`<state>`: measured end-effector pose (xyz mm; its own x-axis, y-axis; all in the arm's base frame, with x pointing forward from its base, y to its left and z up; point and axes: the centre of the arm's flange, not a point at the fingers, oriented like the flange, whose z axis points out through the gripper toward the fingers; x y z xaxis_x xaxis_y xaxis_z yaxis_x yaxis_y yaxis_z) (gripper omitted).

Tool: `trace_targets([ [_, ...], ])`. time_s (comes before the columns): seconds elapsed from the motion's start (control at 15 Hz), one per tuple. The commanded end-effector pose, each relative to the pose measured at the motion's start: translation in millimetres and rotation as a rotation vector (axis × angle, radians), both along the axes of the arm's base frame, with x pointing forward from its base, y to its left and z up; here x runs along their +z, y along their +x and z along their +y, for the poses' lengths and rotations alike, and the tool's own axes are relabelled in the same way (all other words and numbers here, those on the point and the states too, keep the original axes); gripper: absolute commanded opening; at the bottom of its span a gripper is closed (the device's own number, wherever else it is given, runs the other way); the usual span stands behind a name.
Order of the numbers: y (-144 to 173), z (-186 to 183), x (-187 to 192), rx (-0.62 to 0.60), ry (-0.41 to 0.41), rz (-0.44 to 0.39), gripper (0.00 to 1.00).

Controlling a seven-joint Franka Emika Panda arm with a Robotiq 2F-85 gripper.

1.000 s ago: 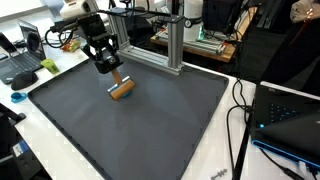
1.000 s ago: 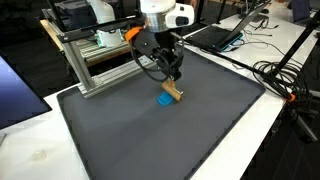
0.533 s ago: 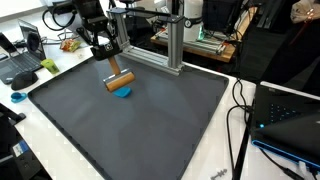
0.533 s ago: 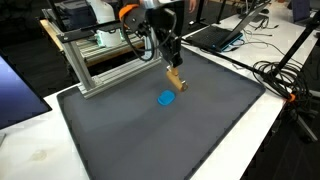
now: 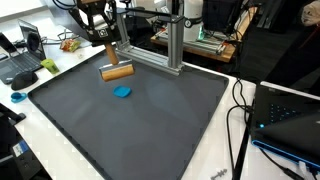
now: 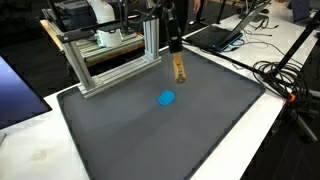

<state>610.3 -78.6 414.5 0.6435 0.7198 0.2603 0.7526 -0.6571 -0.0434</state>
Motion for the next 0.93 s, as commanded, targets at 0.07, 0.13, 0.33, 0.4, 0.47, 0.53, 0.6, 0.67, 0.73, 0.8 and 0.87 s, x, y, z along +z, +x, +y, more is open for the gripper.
trace_targets([
  [0.07,13.7,19.8,16.9,-0.216,-0.129,0.064,0.22],
  [0.13,15.8,23.6,19.1,-0.258,-0.158,0.088,0.22],
  [0.33,30.6,32.7,18.6,-0.396,-0.231,0.153,0.22],
  [0.4,35.9,33.9,15.5,-0.43,-0.282,0.162,0.22],
  [0.47,13.3,30.1,9.4,-0.367,-0.221,0.128,0.47],
  [0.53,16.9,32.3,8.1,-0.396,-0.246,0.138,0.47],
  [0.6,20.5,33.5,6.2,-0.411,-0.256,0.14,0.47],
  [0.67,23.0,33.5,3.8,-0.419,-0.259,0.142,0.47],
  [0.73,24.7,32.7,2.4,-0.422,-0.261,0.143,0.47],
  [0.8,25.8,31.5,1.7,-0.424,-0.262,0.143,0.22],
  [0.87,25.8,33.0,1.3,-0.421,-0.258,0.153,0.22],
])
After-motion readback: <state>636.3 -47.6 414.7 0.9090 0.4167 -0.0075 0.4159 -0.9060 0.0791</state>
